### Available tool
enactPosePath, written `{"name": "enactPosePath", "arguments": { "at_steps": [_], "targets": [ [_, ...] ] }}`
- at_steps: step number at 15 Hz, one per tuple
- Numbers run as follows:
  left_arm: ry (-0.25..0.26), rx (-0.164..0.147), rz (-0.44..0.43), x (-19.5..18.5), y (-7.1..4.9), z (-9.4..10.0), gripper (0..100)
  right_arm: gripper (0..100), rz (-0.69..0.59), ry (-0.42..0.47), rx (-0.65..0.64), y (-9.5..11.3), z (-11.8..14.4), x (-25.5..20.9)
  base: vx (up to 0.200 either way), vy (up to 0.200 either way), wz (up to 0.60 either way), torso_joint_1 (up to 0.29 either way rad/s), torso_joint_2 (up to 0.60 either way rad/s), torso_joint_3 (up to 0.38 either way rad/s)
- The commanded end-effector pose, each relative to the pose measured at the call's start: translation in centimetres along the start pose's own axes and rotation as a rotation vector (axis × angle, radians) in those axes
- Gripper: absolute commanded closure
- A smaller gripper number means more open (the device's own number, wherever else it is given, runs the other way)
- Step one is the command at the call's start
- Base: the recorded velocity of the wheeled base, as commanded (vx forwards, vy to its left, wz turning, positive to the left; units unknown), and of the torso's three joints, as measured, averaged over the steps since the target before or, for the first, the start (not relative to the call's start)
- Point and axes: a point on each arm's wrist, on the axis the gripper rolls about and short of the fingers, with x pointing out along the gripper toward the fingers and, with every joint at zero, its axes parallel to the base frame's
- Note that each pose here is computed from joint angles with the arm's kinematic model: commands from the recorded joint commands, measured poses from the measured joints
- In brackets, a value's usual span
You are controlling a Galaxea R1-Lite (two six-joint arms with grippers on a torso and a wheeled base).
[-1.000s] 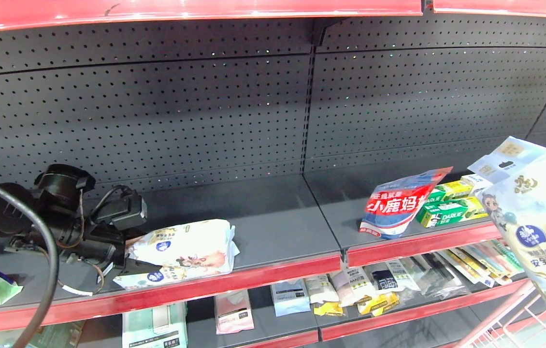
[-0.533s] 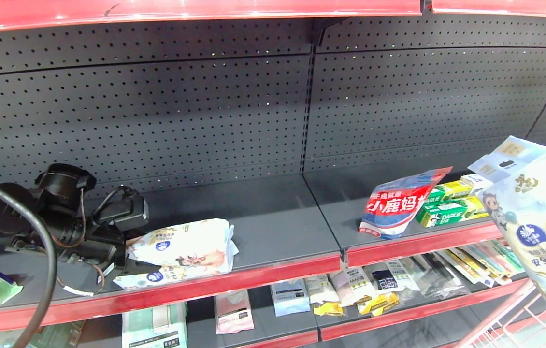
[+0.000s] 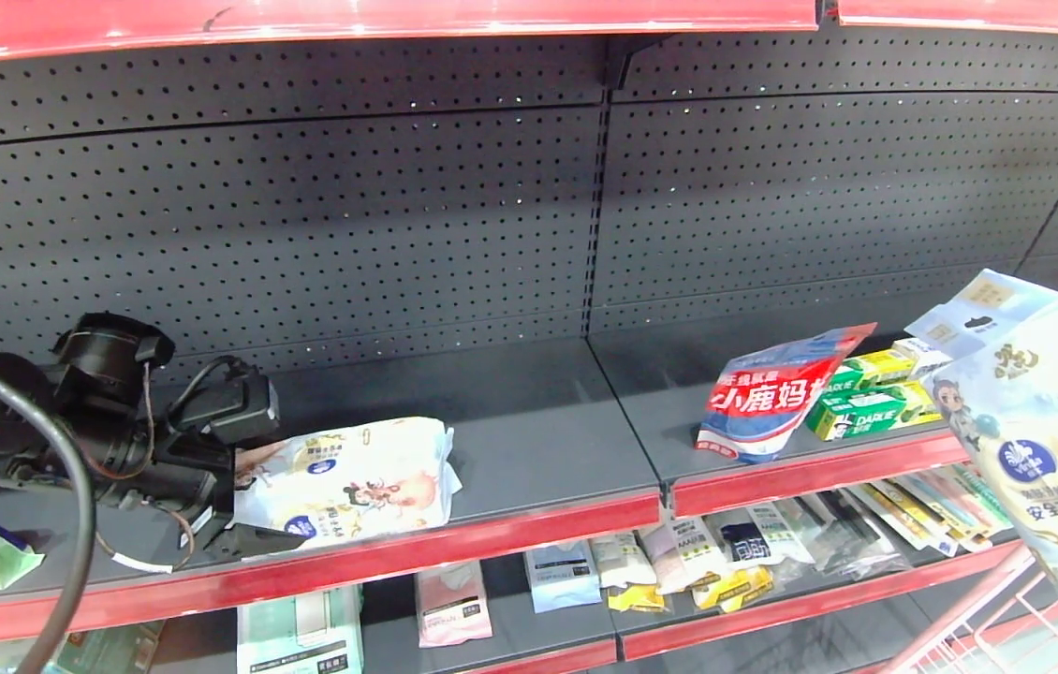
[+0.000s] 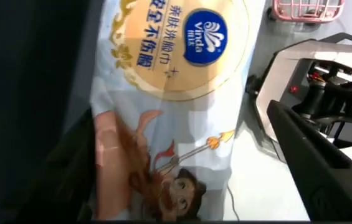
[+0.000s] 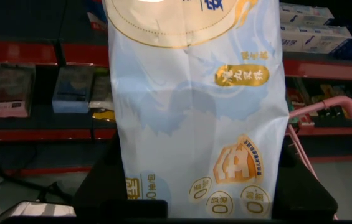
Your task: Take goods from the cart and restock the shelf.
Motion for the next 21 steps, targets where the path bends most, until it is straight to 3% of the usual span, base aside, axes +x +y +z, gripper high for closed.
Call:
{"name": "enactPosePath", "arguments": {
  "at_steps": [1, 5, 7, 8, 10, 11, 12, 13, 14, 15, 18, 21],
  "targets": [
    [-0.032, -0.023, 0.025, -1.4, -0.7, 0.5, 0, 100, 0.001, 0.003, -0.001, 0.0, 0.0, 0.0, 0.000, 0.000, 0.00, 0.000, 0.00, 0.000],
    [-0.115, -0.133, 0.071, -4.0, -1.9, 2.5, 0, 100, 0.003, 0.004, -0.001, 0.0, -0.1, 0.0, 0.000, 0.000, 0.00, 0.000, 0.00, 0.000],
    [-0.156, -0.240, 0.130, -5.9, -3.8, 2.9, 0, 100, 0.008, 0.007, -0.003, 0.1, -0.2, 0.1, 0.000, 0.000, 0.00, 0.000, 0.00, 0.000],
    [-0.165, -0.305, 0.199, -6.6, -4.8, 2.9, 0, 100, 0.010, 0.003, -0.003, 0.1, -0.2, 0.1, 0.000, 0.000, 0.00, 0.000, 0.00, 0.000],
    [-0.156, -0.407, 0.364, -6.8, -5.2, 2.7, 0, 100, 0.011, -0.006, -0.003, 0.0, 0.1, 0.0, 0.000, 0.000, 0.00, 0.000, 0.00, 0.000],
    [-0.200, -0.459, 0.474, -6.9, -5.5, 2.6, 0, 100, 0.012, -0.016, -0.002, 0.0, 0.3, -0.2, 0.000, 0.000, 0.00, 0.000, 0.00, 0.000],
    [-0.221, -0.481, 0.528, -7.1, -5.8, 2.4, 0, 100, 0.012, -0.022, -0.006, -0.1, 0.5, -0.2, 0.000, 0.000, 0.00, 0.000, 0.00, 0.000],
    [-0.230, -0.486, 0.633, -7.6, -7.3, 2.3, 0, 100, 0.036, -0.045, -0.038, -0.1, 0.8, -0.4, 0.000, 0.000, 0.00, 0.000, 0.00, 0.000],
    [-0.197, -0.492, 0.721, -8.7, -9.1, 1.9, 0, 100, 0.050, -0.059, -0.063, -0.1, 0.8, -0.6, 0.000, 0.000, 0.00, 0.000, 0.00, 0.000],
    [-0.172, -0.503, 0.738, -9.5, -10.9, 1.4, 0, 100, 0.054, -0.069, -0.073, -0.1, 1.1, -0.7, 0.000, 0.000, 0.00, 0.000, 0.00, 0.000],
    [-0.168, -0.495, 0.677, -12.0, -17.0, 0.3, 0, 100, 0.171, -0.090, -0.141, 0.0, 2.5, -0.1, 0.000, 0.000, 0.00, 0.000, 0.00, 0.000],
    [-0.234, -0.463, 0.714, -12.6, -20.9, -1.7, 0, 100, 0.243, -0.082, -0.233, 0.4, 3.4, 0.9, 0.000, 0.000, 0.00, 0.000, 0.00, 0.000]
  ]
}}
